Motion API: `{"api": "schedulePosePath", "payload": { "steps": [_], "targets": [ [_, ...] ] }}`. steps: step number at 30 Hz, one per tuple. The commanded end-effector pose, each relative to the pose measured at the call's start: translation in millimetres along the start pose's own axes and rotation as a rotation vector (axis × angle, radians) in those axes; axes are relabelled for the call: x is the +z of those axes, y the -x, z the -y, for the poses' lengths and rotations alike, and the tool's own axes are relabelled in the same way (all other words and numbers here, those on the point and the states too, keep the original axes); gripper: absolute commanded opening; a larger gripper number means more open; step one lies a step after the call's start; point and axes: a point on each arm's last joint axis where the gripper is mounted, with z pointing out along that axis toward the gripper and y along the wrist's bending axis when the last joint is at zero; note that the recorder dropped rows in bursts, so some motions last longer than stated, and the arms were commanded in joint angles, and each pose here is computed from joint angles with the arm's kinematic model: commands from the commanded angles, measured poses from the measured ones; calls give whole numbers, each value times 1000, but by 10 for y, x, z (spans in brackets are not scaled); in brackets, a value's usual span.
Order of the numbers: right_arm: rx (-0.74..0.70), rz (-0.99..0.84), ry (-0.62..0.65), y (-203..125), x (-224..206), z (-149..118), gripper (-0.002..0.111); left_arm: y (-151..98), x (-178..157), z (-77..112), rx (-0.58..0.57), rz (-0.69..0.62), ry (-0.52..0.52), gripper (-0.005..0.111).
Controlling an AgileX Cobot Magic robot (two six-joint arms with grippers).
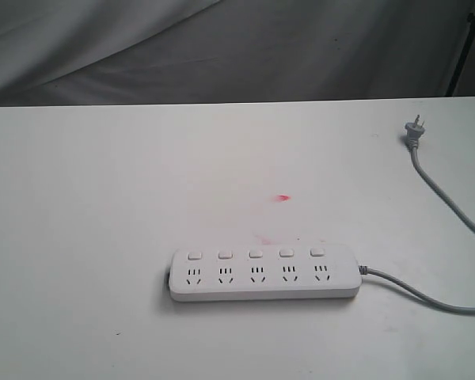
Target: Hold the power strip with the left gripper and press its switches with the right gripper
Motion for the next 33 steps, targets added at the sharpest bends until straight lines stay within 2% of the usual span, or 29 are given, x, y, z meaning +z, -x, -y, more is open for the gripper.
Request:
{"api": "schedulePosePath", "payload": {
  "steps": [1, 9, 14, 33],
  "targets": [
    [-8, 5, 0, -5, -1, 1, 0, -133, -24, -5, -7, 21, -54, 0],
    [-8, 5, 0, -5, -1, 1, 0, -413, 69, 2, -70, -6, -139, 0],
    [-8, 5, 0, -5, -1, 1, 0, -440, 103, 31, -96, 13, -212, 0],
    [-8, 5, 0, -5, -1, 1, 0, -466, 107, 40, -88, -7, -227, 0]
  ]
}}
